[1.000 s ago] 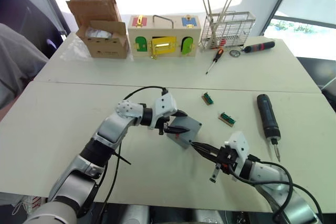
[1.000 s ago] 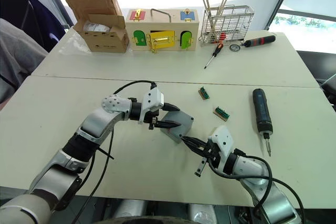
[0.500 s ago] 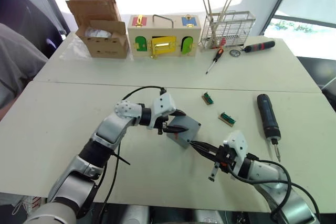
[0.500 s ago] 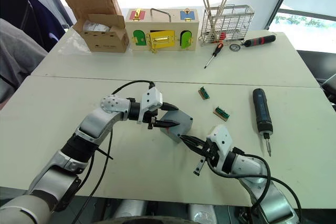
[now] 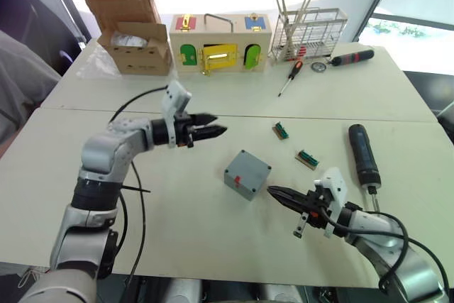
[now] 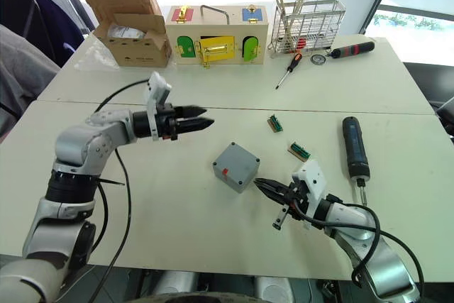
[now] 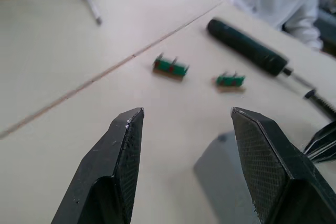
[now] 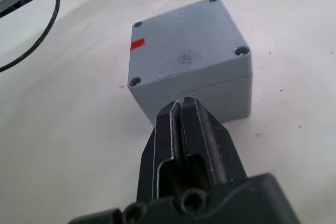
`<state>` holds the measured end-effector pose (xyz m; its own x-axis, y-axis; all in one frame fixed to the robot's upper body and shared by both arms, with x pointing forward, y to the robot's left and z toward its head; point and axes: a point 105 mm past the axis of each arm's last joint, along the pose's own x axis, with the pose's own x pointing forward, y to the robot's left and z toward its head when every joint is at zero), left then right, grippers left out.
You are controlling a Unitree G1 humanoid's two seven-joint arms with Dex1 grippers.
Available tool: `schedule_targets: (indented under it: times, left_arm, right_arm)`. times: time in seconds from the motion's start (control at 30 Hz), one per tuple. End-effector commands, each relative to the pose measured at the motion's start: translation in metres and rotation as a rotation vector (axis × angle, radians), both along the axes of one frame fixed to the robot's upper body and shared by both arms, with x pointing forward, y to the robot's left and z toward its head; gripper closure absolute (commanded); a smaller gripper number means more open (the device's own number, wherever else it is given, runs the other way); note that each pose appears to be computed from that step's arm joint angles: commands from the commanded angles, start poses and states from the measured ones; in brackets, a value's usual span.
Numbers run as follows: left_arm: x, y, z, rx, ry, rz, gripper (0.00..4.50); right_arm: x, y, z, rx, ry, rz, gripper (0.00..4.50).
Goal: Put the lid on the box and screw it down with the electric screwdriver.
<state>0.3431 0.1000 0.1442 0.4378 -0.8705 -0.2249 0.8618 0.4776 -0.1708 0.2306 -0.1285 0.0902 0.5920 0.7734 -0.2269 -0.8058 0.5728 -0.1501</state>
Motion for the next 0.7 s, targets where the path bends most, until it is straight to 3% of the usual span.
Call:
schedule_targets:
  times: [0.03,0.2,0.23,0.4,0.7]
  left_arm:
    - [-0.001,-0.002,-0.004,0.030,-0.037,-0.014,1.82]
    - [-0.012,-0.014,-0.028,0.068,-0.039,-0.064,4.25]
    - [-0.014,-0.018,-0.031,0.077,-0.039,-0.077,4.42]
    - [-0.018,-0.029,-0.042,0.101,-0.020,-0.106,4.42]
    - [-0.057,-0.049,-0.047,0.093,0.045,-0.287,4.42]
  right_arm:
    - [0.004,0.001,0.000,-0.011,-0.005,0.003,4.45]
    - [0.010,-0.002,-0.004,-0.024,0.006,-0.010,4.50]
    - [0.011,-0.001,-0.005,-0.027,0.008,-0.008,4.50]
    - [0.014,0.001,-0.007,-0.033,0.009,-0.002,4.50]
    - [0.025,-0.001,-0.006,-0.068,-0.033,0.003,4.50]
